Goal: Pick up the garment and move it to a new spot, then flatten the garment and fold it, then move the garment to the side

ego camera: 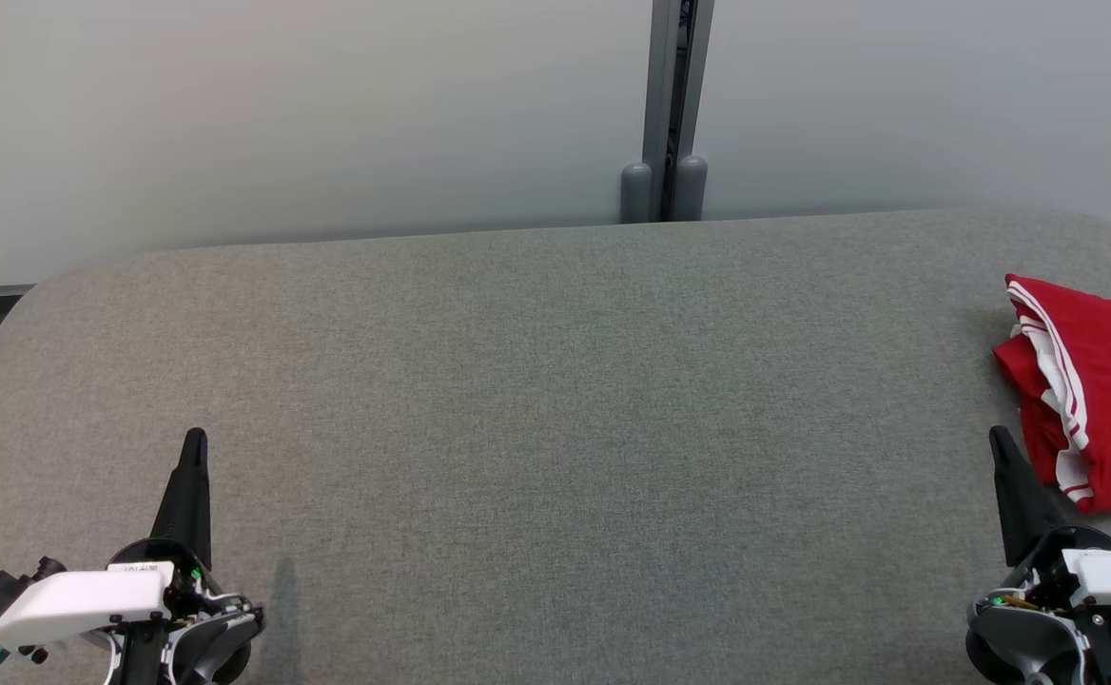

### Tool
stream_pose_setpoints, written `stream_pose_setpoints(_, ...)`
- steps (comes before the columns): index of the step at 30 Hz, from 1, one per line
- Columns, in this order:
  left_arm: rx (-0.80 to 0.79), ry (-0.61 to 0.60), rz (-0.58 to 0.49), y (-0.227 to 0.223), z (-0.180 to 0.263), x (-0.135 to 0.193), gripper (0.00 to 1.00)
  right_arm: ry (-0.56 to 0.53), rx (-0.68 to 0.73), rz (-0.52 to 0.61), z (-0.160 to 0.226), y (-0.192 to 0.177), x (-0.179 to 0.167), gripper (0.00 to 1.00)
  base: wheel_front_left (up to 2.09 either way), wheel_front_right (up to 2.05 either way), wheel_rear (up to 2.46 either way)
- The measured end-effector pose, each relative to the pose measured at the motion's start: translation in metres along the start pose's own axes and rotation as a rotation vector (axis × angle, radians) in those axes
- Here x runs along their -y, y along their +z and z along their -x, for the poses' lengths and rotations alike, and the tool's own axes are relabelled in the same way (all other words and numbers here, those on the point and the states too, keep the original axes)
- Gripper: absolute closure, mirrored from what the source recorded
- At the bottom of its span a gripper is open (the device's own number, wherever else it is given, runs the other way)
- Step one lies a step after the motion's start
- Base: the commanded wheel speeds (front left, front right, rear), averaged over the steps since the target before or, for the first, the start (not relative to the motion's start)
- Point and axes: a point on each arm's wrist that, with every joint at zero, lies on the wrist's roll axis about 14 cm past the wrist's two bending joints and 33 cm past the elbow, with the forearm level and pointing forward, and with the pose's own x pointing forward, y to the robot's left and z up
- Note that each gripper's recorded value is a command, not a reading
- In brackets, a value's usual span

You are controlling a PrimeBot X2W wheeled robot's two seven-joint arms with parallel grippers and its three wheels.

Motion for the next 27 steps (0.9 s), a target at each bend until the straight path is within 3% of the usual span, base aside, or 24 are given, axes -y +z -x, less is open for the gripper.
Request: stream_pose_setpoints(27, 0.001, 0.000, 0.000, 0.0001, 0.0000, 0.0000, 1.00, 0.000, 0.000, 0.000, 0.0000, 0.0000, 0.0000, 1.00, 0.00, 0.00, 0.00)
